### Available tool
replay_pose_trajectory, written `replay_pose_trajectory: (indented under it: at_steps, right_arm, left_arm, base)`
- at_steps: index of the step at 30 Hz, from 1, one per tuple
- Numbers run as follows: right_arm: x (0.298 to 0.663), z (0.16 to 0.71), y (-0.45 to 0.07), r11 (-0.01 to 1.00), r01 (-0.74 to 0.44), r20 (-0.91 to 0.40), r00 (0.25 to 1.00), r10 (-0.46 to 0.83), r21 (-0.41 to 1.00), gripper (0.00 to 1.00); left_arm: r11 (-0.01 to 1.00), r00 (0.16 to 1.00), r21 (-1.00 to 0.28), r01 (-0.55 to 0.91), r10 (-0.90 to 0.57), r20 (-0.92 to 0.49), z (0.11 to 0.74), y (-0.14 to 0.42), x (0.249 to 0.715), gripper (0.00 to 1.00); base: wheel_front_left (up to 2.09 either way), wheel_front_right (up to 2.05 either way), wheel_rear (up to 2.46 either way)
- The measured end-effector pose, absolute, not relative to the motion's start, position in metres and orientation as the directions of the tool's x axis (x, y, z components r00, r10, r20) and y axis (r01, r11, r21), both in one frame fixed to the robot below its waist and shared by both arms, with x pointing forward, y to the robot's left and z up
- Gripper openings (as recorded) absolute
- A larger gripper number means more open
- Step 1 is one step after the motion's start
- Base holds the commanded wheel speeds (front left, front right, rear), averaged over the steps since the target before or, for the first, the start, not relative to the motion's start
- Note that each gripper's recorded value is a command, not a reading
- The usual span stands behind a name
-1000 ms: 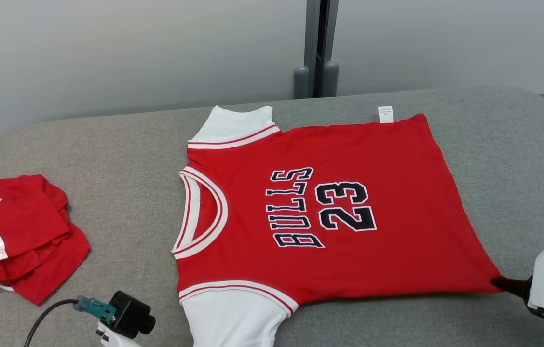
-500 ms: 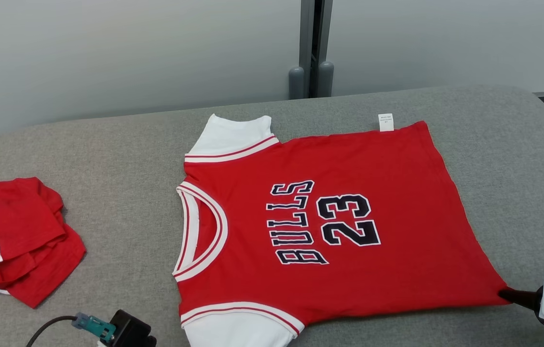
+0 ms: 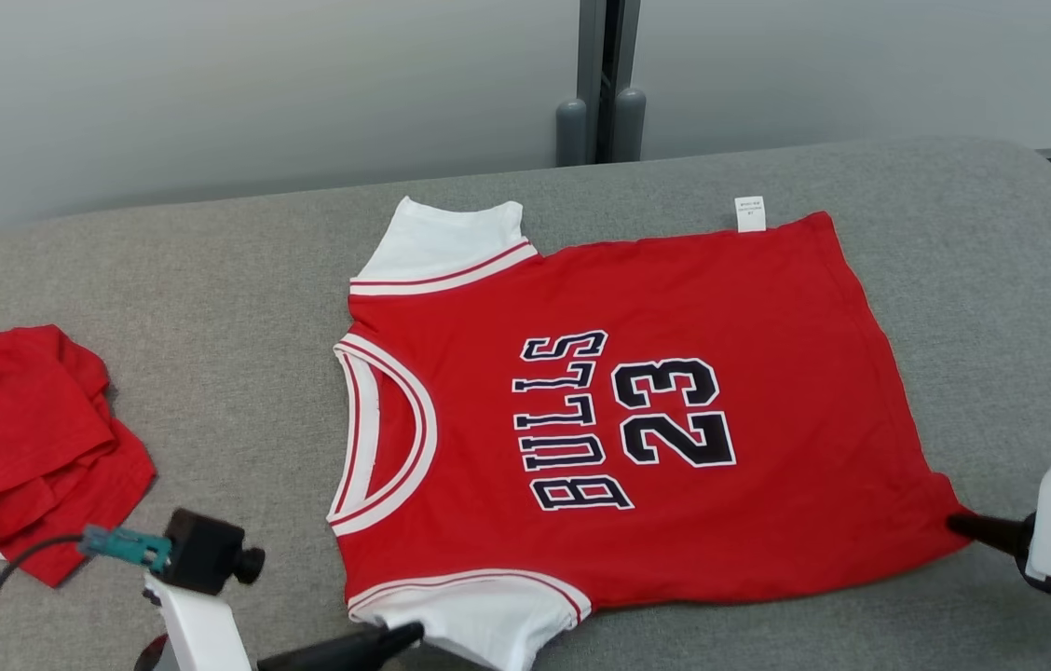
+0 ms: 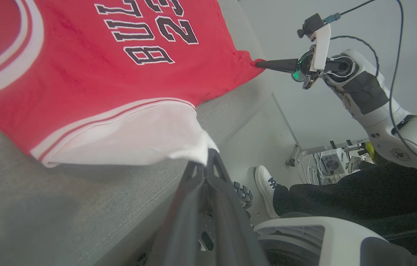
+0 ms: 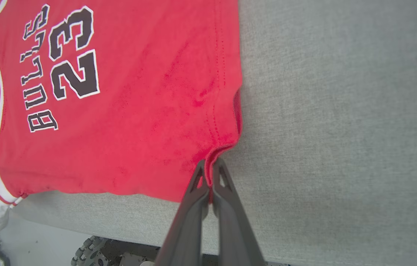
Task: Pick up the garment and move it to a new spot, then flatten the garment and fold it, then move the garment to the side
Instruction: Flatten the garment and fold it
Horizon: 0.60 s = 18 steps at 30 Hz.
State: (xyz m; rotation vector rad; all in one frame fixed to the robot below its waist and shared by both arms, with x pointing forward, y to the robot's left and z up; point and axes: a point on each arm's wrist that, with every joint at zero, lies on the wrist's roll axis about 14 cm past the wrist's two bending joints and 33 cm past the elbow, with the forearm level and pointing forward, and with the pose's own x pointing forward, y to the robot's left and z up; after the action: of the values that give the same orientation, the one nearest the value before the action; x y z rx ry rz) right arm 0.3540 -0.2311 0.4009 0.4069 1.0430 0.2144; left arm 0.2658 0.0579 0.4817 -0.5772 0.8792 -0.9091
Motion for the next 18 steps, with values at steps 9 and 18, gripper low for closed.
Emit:
replay_pose_trajectory:
  at_steps: [9, 18]
  right_arm:
    - [0.394, 0.415, -0.215, 0.879, 0.015, -0.737, 0.552, 0.39, 0.477, 0.0]
    - [0.425, 0.416, -0.207, 0.866, 0.028, -0.695, 0.61, 0.381, 0.499, 0.0]
  left_arm:
    - [0.519, 0.465, -0.756, 0.399, -0.825, -0.321, 0.492, 0.065, 0.323, 0.0]
    - [0.554, 0.529, -0.748, 0.365, -0.785, -0.322, 0.478, 0.067, 0.358, 0.0]
  base:
    - [0.0, 0.0, 0.0]
    - [0.0, 0.0, 0.0]
